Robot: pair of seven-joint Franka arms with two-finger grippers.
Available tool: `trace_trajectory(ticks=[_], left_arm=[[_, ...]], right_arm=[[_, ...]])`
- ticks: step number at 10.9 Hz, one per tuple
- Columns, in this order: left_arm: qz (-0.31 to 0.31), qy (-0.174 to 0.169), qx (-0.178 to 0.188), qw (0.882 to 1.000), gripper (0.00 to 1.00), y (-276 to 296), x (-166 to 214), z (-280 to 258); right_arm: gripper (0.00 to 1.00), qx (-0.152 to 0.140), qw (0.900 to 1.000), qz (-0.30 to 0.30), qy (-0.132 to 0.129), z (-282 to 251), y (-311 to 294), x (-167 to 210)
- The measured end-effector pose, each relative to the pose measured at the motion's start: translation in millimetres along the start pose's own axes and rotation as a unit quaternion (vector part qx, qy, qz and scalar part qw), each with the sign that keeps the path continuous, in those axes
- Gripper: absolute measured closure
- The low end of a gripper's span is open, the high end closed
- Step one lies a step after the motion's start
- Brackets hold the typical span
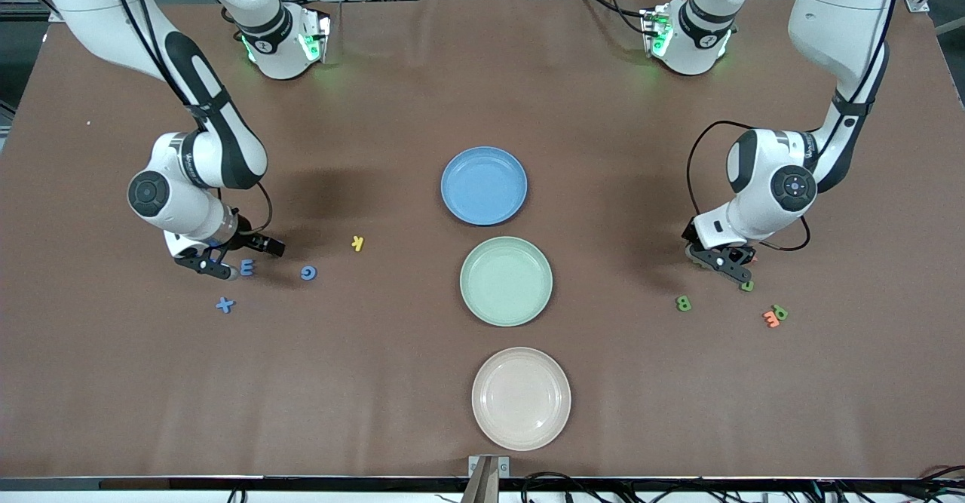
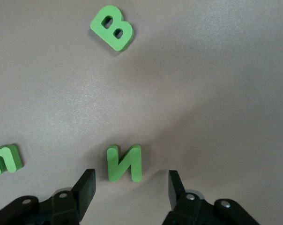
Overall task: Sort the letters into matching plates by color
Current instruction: 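Grasp the blue g with the right gripper while the left gripper lowers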
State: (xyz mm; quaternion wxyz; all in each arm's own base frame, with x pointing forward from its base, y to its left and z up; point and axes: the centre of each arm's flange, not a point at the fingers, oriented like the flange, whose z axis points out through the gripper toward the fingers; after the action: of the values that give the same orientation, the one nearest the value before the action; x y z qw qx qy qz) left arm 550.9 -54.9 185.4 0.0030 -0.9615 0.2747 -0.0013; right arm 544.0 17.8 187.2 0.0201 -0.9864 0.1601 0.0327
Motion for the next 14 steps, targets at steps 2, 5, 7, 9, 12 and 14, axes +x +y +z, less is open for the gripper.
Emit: trace_trajectory(ticks=[2, 5, 7, 9, 12, 14], left_arm=[[0.0, 0.002, 0.001, 1.0, 0.3, -1, 2, -1], [0.0, 0.002, 0.001, 1.0, 0.32, -2, 3, 2], [-0.003, 0.001, 0.001, 1.0, 0.36, -6, 4, 5], [-0.007, 0.001, 0.001, 1.0, 0.37, -10, 3, 6], [-0.007, 0.003, 0.001, 1.0, 0.61, -12, 5, 6], [-0.007, 0.002, 0.001, 1.0, 0.62, -12, 5, 7]], right_arm=[[0.0, 0.003, 1.0, 0.004, -0.001, 3, 0, 0], [0.0, 0.007, 1.0, 0.009, -0.001, 8, -2, -1], [0.0, 0.007, 1.0, 0.009, -0.003, 13, -3, -2], [0.0, 0.007, 1.0, 0.014, -0.004, 15, -4, -2], [0.04, 0.008, 1.0, 0.017, -0.004, 15, -6, -3], [0.27, 0.008, 1.0, 0.016, -0.001, 15, -7, -4]])
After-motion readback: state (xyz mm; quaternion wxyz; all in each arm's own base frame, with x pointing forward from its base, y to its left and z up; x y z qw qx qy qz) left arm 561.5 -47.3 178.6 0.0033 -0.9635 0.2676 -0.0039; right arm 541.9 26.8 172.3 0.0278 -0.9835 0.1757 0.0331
